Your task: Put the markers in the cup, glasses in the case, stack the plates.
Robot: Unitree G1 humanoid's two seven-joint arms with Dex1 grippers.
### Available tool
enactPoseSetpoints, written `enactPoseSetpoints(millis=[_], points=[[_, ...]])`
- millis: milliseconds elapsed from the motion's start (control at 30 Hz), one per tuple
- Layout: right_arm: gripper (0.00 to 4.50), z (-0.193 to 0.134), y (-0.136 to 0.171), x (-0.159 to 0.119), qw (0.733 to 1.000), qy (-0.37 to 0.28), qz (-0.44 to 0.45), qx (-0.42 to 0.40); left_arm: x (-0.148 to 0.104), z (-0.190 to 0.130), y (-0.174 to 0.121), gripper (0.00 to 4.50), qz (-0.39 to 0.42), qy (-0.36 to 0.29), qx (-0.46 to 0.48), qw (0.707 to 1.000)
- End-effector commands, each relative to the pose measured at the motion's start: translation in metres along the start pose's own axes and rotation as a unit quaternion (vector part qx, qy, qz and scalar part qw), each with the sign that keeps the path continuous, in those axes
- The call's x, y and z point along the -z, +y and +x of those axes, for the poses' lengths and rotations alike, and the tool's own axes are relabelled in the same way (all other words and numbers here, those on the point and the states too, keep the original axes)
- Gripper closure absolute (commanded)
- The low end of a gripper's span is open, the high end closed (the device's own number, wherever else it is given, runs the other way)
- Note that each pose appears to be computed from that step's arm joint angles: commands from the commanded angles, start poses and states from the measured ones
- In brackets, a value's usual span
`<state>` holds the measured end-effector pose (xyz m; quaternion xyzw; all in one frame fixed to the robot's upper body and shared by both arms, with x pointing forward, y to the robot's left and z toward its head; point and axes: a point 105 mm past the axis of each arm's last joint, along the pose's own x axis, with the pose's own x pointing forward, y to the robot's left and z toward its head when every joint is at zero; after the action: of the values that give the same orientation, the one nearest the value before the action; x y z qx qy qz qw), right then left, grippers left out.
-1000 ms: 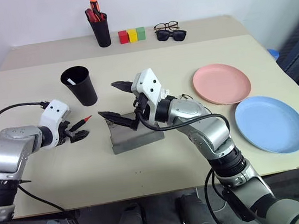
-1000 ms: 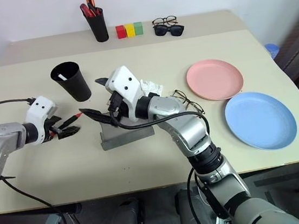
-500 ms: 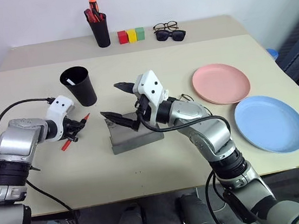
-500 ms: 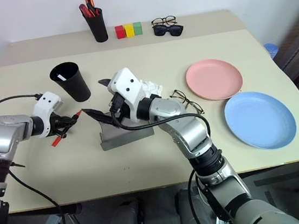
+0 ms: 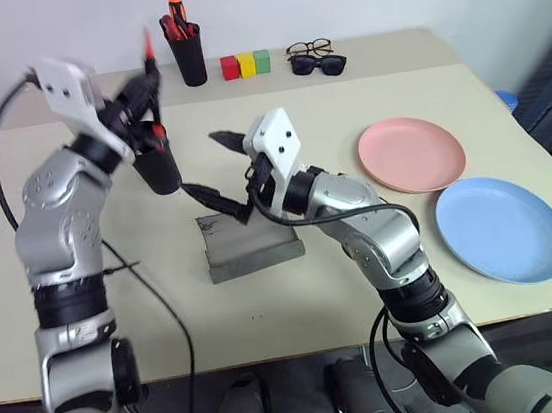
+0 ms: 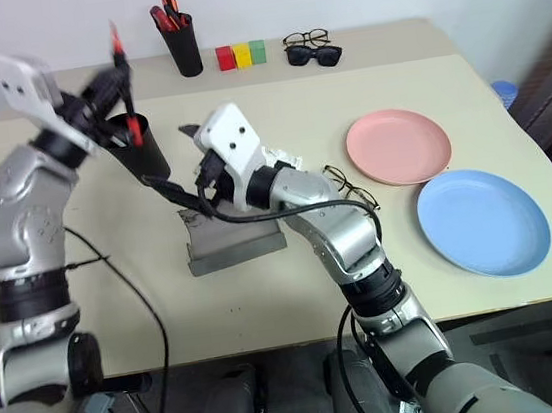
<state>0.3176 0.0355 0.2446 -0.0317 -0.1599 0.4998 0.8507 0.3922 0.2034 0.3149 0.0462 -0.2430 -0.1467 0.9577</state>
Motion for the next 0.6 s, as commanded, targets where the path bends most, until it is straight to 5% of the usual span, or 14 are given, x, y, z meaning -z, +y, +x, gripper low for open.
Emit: enactPoseSetpoints(millis=[33, 467, 600], points=[[0.0, 0.003, -0.002, -0.009, 1.0, -0.019, -0.011, 0.004, 0.005, 0.007, 0.018, 4.46, 0.047, -0.012, -0.066, 0.997], [0.0, -0.002, 0.001, -0.006, 1.0, -0.013, -0.016, 0.008, 0.069, 0.004, 0.028, 4.46, 0.042, 0.031, -0.096, 0.994], [0.0, -0.002, 0.001, -0.007, 1.0, -0.014, -0.017, 0.007, 0.074, 0.0, 0.029, 2.62, 0.048, 0.037, -0.104, 0.993]])
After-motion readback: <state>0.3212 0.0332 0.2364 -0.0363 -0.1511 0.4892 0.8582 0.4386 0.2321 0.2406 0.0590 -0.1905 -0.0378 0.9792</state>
